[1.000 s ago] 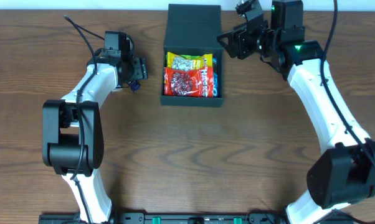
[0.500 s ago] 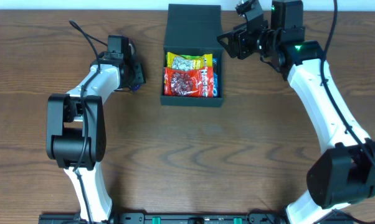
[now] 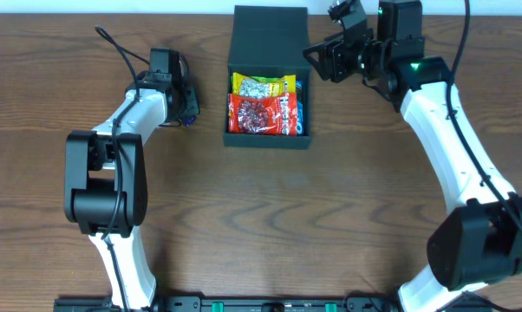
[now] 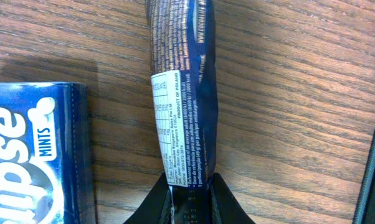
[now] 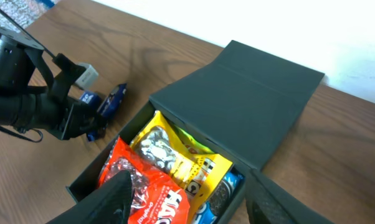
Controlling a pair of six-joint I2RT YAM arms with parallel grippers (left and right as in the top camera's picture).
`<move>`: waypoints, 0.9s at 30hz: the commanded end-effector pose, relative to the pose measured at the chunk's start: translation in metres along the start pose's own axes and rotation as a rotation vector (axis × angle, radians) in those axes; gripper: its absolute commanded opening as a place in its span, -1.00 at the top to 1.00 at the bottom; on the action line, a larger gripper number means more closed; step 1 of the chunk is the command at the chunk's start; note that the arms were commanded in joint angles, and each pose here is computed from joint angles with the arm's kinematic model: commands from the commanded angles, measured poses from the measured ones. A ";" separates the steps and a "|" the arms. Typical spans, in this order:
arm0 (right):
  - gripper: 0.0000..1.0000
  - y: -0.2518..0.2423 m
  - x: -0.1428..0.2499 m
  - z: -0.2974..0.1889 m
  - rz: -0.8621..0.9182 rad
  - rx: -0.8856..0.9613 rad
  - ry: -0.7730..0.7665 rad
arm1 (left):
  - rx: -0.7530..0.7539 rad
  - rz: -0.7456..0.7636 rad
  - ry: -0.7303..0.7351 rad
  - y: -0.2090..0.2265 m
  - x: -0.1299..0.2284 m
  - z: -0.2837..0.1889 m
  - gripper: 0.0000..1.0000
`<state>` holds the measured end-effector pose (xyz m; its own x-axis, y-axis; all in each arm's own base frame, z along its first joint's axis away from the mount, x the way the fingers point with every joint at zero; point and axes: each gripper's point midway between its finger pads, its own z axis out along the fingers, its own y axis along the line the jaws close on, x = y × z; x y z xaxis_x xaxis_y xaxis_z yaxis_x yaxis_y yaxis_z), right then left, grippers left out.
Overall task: Pack container
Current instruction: 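Carry the blue chocolate bar into the box with the left gripper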
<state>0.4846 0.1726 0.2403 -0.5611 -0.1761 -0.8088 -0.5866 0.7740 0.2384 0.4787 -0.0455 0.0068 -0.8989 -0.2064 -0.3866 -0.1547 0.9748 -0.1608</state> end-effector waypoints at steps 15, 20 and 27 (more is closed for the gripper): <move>-0.11 -0.065 -0.025 -0.103 0.077 0.189 -0.118 | 0.098 0.102 -0.228 -0.076 -0.051 -0.104 0.88; -0.14 -0.080 -0.021 -0.124 0.110 0.232 -0.123 | 0.211 0.120 -0.253 -0.148 -0.033 -0.124 0.88; -0.18 -0.088 -0.014 -0.129 0.138 0.247 -0.106 | 0.347 0.221 -0.254 -0.239 0.012 -0.135 0.89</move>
<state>0.4702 0.0332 0.2954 -0.5578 -0.0143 -0.8299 -0.3503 0.9105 0.2198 0.4543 -0.2519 0.1621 -0.7627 -0.0466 -0.6451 0.2065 0.9276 -0.3112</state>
